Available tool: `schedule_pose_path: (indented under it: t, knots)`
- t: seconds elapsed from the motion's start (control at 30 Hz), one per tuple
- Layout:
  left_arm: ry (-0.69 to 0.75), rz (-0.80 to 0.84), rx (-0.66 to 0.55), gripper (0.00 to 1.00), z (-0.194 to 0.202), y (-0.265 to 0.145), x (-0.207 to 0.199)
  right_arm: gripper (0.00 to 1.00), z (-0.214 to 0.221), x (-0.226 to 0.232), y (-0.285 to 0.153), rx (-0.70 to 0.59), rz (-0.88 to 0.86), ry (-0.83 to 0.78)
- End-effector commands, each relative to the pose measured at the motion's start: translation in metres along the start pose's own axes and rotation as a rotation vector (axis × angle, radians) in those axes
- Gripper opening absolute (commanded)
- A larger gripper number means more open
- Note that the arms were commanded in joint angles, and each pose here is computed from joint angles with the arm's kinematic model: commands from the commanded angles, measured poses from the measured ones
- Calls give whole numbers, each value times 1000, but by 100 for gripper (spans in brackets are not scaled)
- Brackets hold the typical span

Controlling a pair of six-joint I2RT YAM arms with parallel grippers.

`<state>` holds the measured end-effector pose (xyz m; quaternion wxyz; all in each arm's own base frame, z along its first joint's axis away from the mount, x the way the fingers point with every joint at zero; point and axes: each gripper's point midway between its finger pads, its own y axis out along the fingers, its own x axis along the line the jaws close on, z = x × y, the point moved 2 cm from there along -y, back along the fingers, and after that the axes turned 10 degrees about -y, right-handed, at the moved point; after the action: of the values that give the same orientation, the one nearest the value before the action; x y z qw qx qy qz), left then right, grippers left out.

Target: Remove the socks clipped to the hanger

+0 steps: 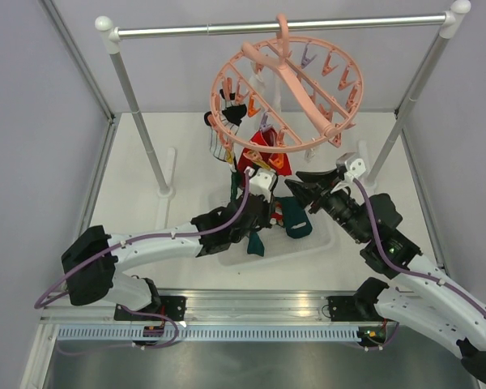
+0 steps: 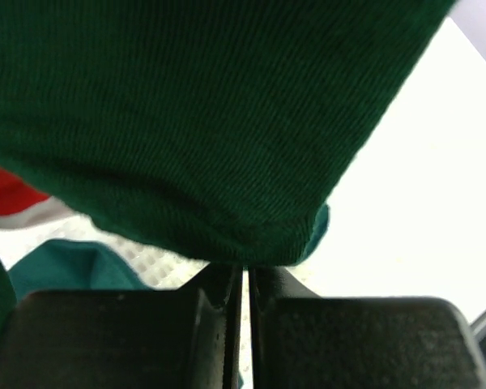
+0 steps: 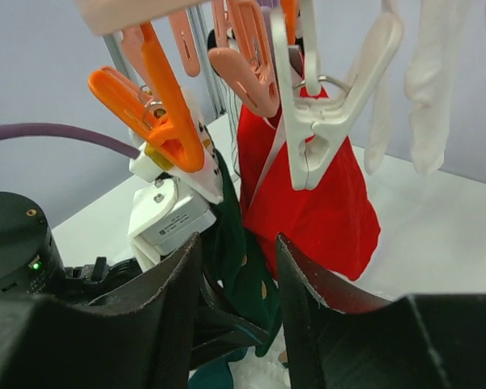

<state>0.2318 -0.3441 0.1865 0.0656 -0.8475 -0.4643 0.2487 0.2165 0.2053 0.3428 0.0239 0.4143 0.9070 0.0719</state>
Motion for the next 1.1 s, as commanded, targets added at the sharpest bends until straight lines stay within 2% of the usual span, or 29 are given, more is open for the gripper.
schedule_pose_path:
  t: [0.0, 0.3, 0.57, 0.83, 0.97, 1.07]
  knots:
    - [-20, 62, -19, 2, -16, 0, -23, 46, 2, -1, 2, -12, 2, 7]
    - [-59, 117, 14, 2, -10, -1, -39, 43, 19, -2, -2, 23, 9, 1]
    - [-55, 115, 36, 2, -4, 9, -45, 42, -27, 22, -16, -103, -151, -11]
    - [-56, 110, 55, 2, 0, 18, -50, 43, -51, 36, -11, -150, -235, -25]
    - [-57, 111, 66, 2, 3, 20, -52, 56, -64, 29, -4, -182, -195, -43]
    - [-56, 114, 68, 2, 3, 21, -54, 62, -69, 25, 4, -185, -168, -67]
